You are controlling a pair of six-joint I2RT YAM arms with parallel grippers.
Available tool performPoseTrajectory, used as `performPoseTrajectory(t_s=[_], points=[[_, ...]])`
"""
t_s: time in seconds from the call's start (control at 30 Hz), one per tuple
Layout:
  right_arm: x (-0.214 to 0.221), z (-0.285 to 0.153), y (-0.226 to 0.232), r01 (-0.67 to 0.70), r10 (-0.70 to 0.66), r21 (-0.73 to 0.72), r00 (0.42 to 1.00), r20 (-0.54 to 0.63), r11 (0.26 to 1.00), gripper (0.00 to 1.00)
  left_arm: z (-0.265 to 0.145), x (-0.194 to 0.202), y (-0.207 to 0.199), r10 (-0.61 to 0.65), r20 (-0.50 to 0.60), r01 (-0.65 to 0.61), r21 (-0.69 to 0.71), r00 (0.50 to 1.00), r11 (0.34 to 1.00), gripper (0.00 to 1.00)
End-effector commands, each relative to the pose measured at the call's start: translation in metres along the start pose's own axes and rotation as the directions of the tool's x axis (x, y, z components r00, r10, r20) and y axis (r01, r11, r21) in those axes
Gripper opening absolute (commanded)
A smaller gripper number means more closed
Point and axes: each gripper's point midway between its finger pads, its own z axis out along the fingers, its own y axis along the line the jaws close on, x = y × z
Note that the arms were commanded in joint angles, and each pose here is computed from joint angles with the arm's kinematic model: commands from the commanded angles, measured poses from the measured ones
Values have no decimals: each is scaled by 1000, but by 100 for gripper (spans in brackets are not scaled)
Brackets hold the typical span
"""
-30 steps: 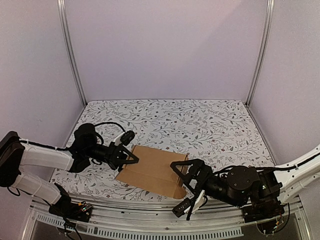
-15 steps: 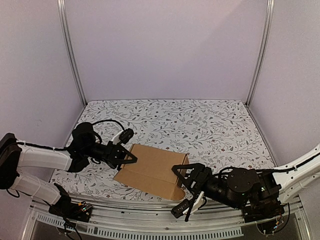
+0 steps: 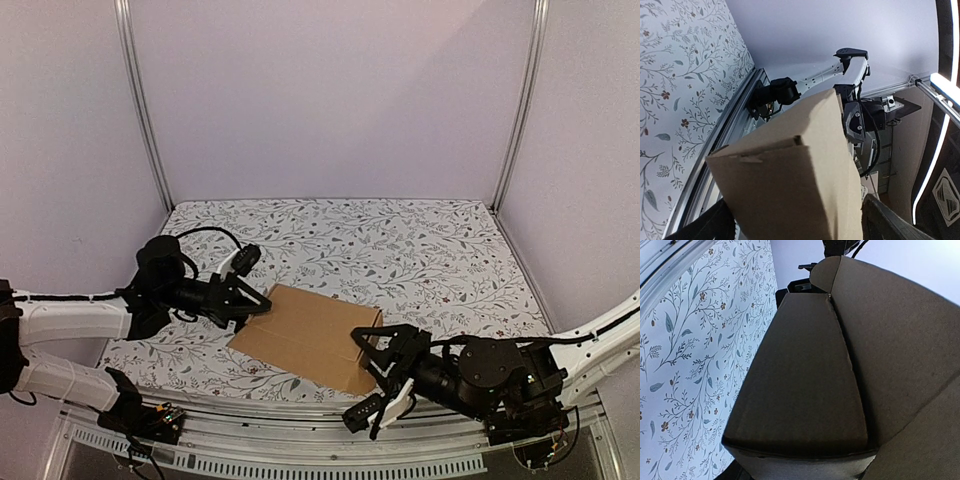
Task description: Fold the paper box
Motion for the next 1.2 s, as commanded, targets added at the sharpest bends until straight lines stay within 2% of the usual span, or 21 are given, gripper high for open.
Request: performPoseTrajectory(t_s=[0.0, 0.13, 0.2, 0.3, 0.43, 0.53, 0.67, 0.8, 0.9, 1.0, 1.03, 1.17], points=[[6, -9, 4, -162, 162, -39, 987, -12, 986, 41, -9, -23, -15, 118, 88, -108, -113, 989, 988, 86], [9, -15, 11, -301, 300, -86, 954, -20, 950, 42, -34, -34, -6, 247, 129, -178, -398, 960, 900, 90], [10, -17, 15, -367, 366, -103, 930, -28, 925, 42, -49, -41, -10, 314, 153, -204, -488, 937, 848, 92], [14, -18, 23, -501, 500, -139, 865, -46, 854, 43, -67, -49, -10, 380, 177, -209, -593, 908, 777, 93], [18, -14, 34, -660, 661, -208, 747, -72, 722, 42, -73, -49, -14, 435, 181, -247, -608, 882, 755, 93], [23, -9, 42, -776, 786, -273, 610, -97, 568, 41, -73, -44, -10, 444, 172, -260, -607, 879, 751, 93], [34, -2, 54, -888, 917, -351, 368, -155, 297, 40, -69, -34, -2, 419, 144, -262, -589, 897, 764, 90], [34, 3, 63, -904, 964, -412, 201, -175, 114, 40, -65, -25, 11, 392, 118, -243, -614, 912, 751, 86], [32, 2, 68, -884, 977, -468, 92, -192, -9, 40, -64, -24, 25, 382, 108, -219, -665, 918, 714, 83], [31, 3, 78, -857, 975, -506, 20, -221, -97, 40, -56, -24, 35, 370, 84, -214, -689, 925, 692, 82], [31, 4, 79, -850, 970, -506, -25, -241, -147, 40, -52, -23, 38, 373, 66, -225, -698, 925, 680, 82], [30, 8, 89, -837, 960, -506, -77, -270, -210, 39, -37, -18, 52, 372, -15, -262, -735, 928, 626, 80]])
